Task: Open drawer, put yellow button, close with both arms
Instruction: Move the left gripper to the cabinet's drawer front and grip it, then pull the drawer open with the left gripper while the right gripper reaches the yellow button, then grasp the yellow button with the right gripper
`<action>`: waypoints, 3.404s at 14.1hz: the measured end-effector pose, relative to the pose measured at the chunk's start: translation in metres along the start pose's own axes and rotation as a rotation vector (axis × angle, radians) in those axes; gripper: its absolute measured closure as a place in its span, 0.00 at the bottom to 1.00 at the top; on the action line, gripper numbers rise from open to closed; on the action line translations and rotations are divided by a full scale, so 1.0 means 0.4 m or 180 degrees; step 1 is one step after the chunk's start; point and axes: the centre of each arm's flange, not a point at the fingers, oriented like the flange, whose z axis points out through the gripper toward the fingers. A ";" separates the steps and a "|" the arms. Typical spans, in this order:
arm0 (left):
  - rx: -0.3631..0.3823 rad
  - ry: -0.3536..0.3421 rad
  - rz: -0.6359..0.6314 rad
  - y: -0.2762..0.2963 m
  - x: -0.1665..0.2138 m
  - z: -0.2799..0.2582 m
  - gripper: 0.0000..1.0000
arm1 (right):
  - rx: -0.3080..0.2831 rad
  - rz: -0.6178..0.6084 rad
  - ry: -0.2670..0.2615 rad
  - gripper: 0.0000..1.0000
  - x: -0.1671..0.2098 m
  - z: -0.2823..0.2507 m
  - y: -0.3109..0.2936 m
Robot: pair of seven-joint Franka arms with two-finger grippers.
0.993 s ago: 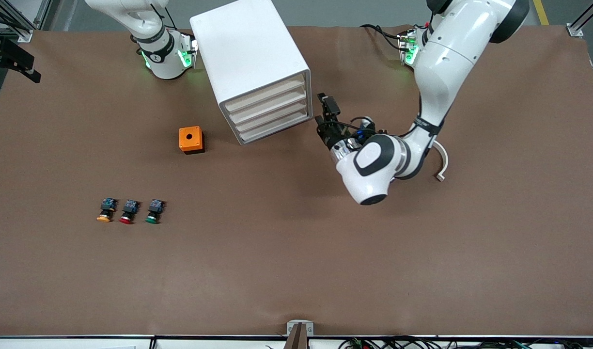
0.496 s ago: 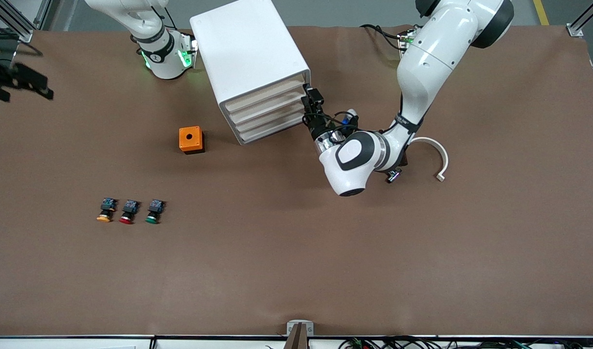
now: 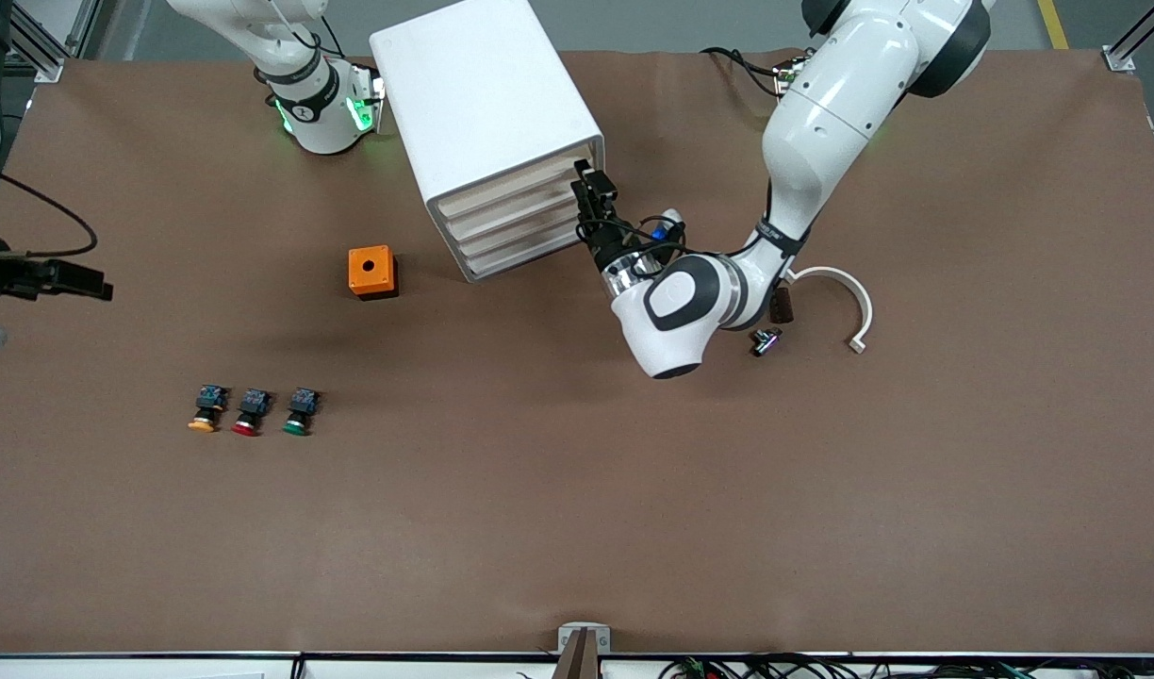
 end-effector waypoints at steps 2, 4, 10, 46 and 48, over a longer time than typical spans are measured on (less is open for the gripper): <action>-0.0044 0.0006 -0.0017 0.020 -0.017 0.034 0.48 | -0.0024 0.0025 0.0159 0.00 0.025 0.046 0.001; -0.0042 0.0052 -0.0031 0.035 -0.028 0.068 0.49 | -0.0040 0.0085 0.0317 0.00 0.043 0.135 0.017; -0.0004 -0.0026 0.0069 0.011 -0.061 0.074 0.78 | -0.0096 0.0187 0.0765 0.00 0.029 0.474 0.044; -0.0546 -0.0914 0.0292 -0.033 0.071 -0.368 0.00 | -0.0112 0.0336 0.0448 0.59 0.123 0.802 0.025; -0.0667 -0.0826 0.0439 -0.046 0.076 -0.385 0.00 | -0.0040 0.0425 0.0359 0.59 0.124 0.720 0.014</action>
